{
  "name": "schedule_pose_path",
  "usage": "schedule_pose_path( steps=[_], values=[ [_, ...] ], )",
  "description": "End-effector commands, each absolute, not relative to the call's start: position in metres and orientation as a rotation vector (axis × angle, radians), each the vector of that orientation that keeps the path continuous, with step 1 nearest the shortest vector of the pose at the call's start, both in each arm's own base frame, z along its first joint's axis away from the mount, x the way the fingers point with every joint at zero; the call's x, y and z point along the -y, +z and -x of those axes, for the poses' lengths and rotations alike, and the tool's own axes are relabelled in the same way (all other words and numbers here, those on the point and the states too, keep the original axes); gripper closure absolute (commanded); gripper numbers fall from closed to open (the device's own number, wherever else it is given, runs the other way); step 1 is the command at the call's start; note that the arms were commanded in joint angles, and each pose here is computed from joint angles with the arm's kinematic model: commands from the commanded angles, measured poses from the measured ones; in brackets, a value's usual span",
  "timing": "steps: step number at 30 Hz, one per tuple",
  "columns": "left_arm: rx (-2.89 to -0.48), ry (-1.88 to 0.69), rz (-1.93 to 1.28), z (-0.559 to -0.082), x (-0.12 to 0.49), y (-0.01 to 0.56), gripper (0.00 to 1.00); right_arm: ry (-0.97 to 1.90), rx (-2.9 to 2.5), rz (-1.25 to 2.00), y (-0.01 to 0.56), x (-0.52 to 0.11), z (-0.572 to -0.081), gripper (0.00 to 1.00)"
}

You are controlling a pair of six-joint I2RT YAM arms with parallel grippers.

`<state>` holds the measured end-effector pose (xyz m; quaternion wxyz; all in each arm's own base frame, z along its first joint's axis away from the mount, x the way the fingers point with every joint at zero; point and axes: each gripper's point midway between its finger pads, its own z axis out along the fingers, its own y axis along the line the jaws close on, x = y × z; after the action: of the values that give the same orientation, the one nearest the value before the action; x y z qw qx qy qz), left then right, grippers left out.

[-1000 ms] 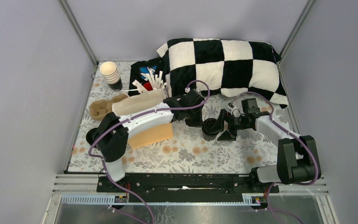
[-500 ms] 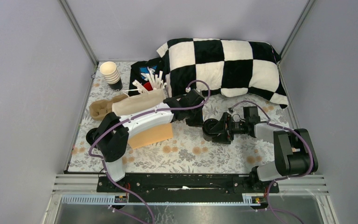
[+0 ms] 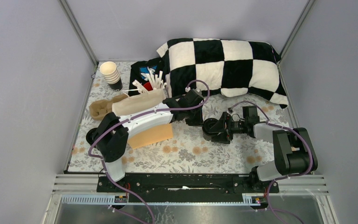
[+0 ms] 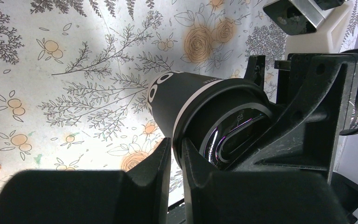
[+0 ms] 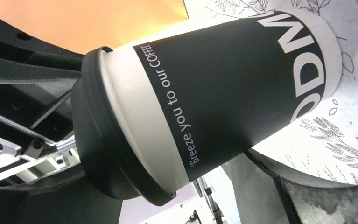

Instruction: Pack the takeout coffee

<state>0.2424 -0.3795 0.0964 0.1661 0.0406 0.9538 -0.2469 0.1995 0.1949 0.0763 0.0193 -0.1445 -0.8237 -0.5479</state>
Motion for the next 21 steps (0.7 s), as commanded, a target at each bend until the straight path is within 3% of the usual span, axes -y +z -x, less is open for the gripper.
schedule_pose_path(
  steps=[1,5,10,15,21],
  values=[
    [-3.173,0.186,-0.242,-0.149,0.246,-0.051,0.84,-0.593,2.912,0.971,-0.058,-0.124,-0.165,0.4],
    [-3.138,0.135,-0.277,-0.158,0.262,-0.035,0.84,-0.728,2.969,0.911,-0.031,-0.134,-0.18,0.39],
    [-3.111,0.063,-0.271,-0.17,0.281,-0.018,0.84,-1.266,3.017,0.673,0.042,-0.171,-0.21,0.19],
    [-3.087,0.046,-0.288,-0.175,0.285,-0.007,0.84,-1.708,2.896,0.448,0.099,-0.199,-0.222,0.11],
    [-3.073,0.01,-0.287,-0.178,0.292,0.001,0.84,-1.746,2.939,0.392,0.115,-0.189,-0.233,0.1]
  ],
)
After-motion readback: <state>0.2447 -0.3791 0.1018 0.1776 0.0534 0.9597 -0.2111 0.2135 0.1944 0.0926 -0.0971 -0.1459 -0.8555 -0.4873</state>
